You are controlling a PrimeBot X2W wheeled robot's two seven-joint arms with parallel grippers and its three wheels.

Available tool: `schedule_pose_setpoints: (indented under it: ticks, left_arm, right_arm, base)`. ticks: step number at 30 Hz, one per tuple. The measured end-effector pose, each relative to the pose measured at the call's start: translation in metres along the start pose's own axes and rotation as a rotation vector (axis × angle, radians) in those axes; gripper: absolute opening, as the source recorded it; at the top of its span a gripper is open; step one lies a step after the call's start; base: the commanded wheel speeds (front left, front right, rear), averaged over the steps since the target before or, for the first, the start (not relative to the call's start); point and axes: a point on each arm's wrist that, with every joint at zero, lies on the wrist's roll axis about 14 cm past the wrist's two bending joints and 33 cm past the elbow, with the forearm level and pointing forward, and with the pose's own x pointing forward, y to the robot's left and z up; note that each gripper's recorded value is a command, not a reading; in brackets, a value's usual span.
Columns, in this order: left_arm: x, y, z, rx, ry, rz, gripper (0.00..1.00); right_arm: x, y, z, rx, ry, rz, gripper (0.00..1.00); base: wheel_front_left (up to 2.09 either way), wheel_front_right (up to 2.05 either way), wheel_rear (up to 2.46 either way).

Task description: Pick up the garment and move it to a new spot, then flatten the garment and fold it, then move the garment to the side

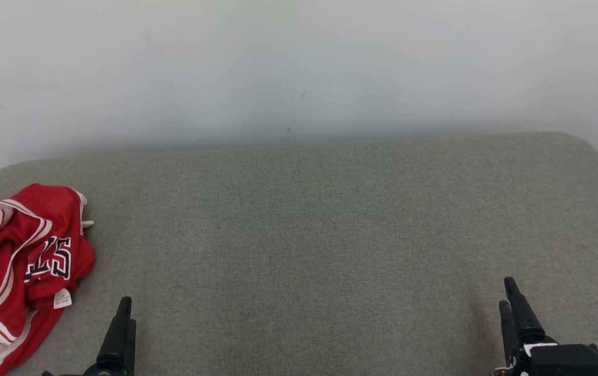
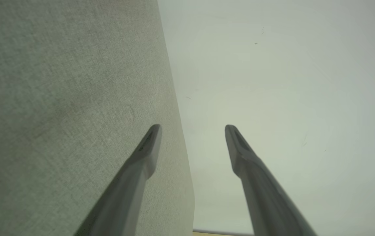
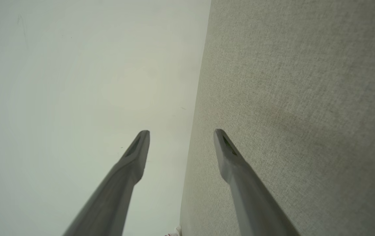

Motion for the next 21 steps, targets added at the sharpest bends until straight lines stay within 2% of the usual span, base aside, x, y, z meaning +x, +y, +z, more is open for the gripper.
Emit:
schedule_pose_setpoints:
  ticks: [12,21]
  left_arm:
    - [-0.002,0.0,0.001,0.182,-0.019,0.006,1.0]
    - [-0.002,-0.009,0.001,0.336,-0.03,-0.018,1.0]
  right_arm:
    - [0.001,-0.001,-0.002,-0.158,-0.01,-0.003,1.0]
    - [0.001,-0.001,-0.007,-0.345,0.001,0.0,1.0]
  base:
    - [0.0,0.0,0.0]
    - [0.0,0.0,0.0]
